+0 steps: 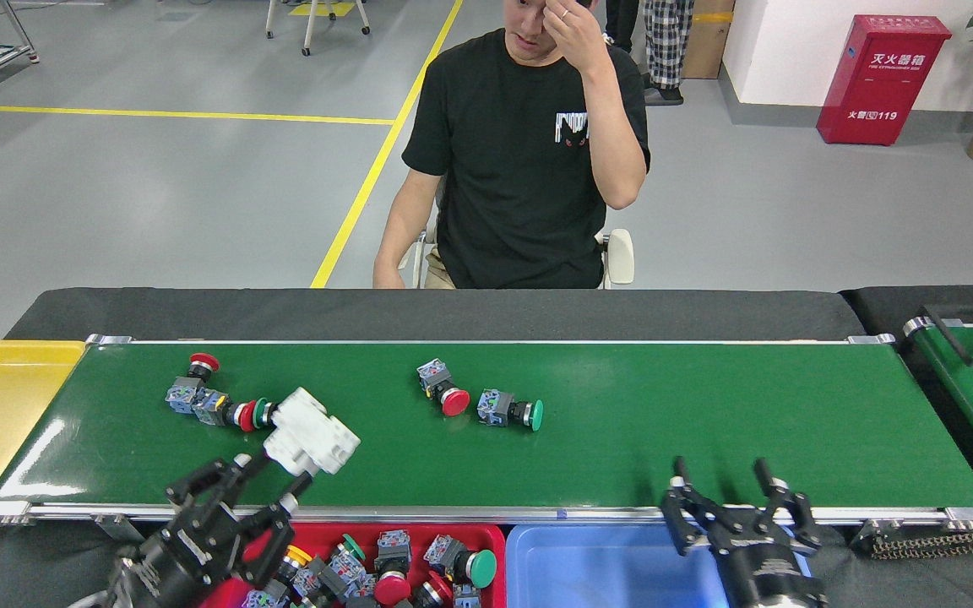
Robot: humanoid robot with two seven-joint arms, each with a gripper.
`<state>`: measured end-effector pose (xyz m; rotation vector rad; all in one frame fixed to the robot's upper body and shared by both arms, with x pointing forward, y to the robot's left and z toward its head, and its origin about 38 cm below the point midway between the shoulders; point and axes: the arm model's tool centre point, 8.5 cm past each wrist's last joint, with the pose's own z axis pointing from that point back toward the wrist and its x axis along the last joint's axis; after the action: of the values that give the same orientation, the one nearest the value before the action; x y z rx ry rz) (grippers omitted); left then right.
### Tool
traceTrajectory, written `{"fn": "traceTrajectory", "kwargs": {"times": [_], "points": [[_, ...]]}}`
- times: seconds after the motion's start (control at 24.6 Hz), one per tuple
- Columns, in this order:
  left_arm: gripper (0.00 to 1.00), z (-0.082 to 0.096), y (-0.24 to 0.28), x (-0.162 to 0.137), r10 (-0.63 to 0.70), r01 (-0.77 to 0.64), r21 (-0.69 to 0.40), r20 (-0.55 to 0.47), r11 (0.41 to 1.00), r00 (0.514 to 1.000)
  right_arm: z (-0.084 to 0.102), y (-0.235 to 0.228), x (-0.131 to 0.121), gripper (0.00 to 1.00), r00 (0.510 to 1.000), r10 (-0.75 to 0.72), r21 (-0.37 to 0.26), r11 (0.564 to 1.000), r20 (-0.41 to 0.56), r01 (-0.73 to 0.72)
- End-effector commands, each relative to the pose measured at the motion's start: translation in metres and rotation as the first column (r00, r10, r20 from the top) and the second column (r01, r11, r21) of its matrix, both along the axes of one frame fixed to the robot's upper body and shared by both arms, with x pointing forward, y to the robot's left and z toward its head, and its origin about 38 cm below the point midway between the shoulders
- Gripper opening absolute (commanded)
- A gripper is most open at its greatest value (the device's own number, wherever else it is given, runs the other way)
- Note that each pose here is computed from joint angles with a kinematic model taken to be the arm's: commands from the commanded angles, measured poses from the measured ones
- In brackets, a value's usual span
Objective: Pick switch part from conveyor to tray
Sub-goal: 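Grasp the white block part with the left gripper, place in blue bin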
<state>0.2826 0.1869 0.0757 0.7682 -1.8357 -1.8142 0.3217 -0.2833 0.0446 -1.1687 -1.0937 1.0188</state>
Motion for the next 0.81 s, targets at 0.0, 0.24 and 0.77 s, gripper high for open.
{"fn": "traceTrajectory", "kwargs": {"times": [0.0,0.24,0.77], "points": [[0.12,0.001,-0.035,-0.001,-0.038,0.038,0.044,-0.013,0.998,0.999,0.008,-0.021,-0.005,1.0,0.999,-0.034,-0.033,0.999,0.038,0.035],[0.21,0.006,-0.128,-0.006,-0.085,0.079,0.1,0.055,0.992,0.995,0.0,-0.055,-0.032,1.0,0.999,0.036,-0.038,0.999,0.029,-0.035],[1.0,-0.007,-0.114,0.006,0.193,-0.193,0.112,0.007,0.975,0.981,0.001,-0.061,-0.052,1.0,0.988,0.154,-0.031,0.988,0.024,-0.153]]}}
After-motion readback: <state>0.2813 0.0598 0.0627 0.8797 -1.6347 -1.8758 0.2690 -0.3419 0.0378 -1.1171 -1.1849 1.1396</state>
